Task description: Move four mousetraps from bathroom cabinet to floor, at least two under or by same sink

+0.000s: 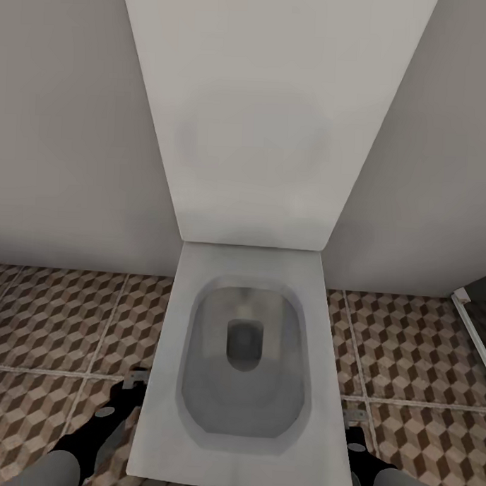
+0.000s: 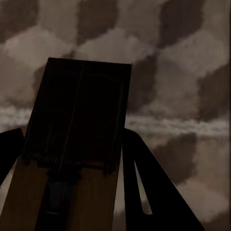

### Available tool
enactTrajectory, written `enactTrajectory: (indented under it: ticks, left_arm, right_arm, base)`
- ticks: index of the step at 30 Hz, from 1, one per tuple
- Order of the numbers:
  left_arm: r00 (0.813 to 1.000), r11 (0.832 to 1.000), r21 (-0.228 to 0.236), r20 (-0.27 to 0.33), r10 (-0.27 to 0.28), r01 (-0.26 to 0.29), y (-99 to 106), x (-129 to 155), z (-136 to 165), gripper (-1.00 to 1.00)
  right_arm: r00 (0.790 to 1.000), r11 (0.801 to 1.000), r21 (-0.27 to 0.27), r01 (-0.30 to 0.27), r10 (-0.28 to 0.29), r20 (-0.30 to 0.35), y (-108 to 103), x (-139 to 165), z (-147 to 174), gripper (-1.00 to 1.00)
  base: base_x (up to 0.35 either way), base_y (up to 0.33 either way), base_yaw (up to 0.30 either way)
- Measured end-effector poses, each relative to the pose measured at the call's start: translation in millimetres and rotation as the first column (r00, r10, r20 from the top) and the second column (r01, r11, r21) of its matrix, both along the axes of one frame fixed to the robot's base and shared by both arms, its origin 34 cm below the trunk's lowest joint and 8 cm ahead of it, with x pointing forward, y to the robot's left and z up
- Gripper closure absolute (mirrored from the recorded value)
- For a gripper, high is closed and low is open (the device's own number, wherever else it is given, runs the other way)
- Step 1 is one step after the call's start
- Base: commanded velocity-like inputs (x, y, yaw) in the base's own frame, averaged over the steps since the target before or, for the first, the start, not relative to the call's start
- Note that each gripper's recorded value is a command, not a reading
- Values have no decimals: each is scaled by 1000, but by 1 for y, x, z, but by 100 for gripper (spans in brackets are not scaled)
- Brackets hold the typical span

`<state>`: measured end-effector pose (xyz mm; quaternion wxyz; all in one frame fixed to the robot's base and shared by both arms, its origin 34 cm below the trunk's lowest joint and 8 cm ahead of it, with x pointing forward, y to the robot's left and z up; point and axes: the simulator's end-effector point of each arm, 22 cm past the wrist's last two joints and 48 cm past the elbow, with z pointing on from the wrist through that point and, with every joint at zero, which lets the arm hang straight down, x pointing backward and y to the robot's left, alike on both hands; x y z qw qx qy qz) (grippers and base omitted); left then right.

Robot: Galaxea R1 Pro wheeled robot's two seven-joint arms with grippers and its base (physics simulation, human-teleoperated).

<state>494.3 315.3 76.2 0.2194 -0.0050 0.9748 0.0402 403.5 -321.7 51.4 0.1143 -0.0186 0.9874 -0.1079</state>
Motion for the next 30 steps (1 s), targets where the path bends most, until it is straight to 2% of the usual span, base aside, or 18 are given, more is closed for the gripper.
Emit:
enactTrajectory:
  ticks: [6,12,18,30]
  left_arm:
    - [999,999,-35,-48,-20,18,-5,5,1,100]
    - [997,997,-71,-60,-39,35,-7,2,0,100]
    - [997,997,-75,-65,-41,36,-6,0,-1,100]
    - [997,997,-75,-69,-39,34,-6,-1,-1,100]
  right_arm:
    - [1000,1000,3,0,0,-18,0,4,0,100]
    - [1000,998,56,12,-11,-8,8,18,-1,100]
    - [1000,997,75,15,-15,1,11,23,0,100]
    - [999,997,70,11,-14,44,8,43,4,100]
  base:
    - [0,0,0]
    - [0,0,0]
    - [0,0,0]
    - [0,0,-1]
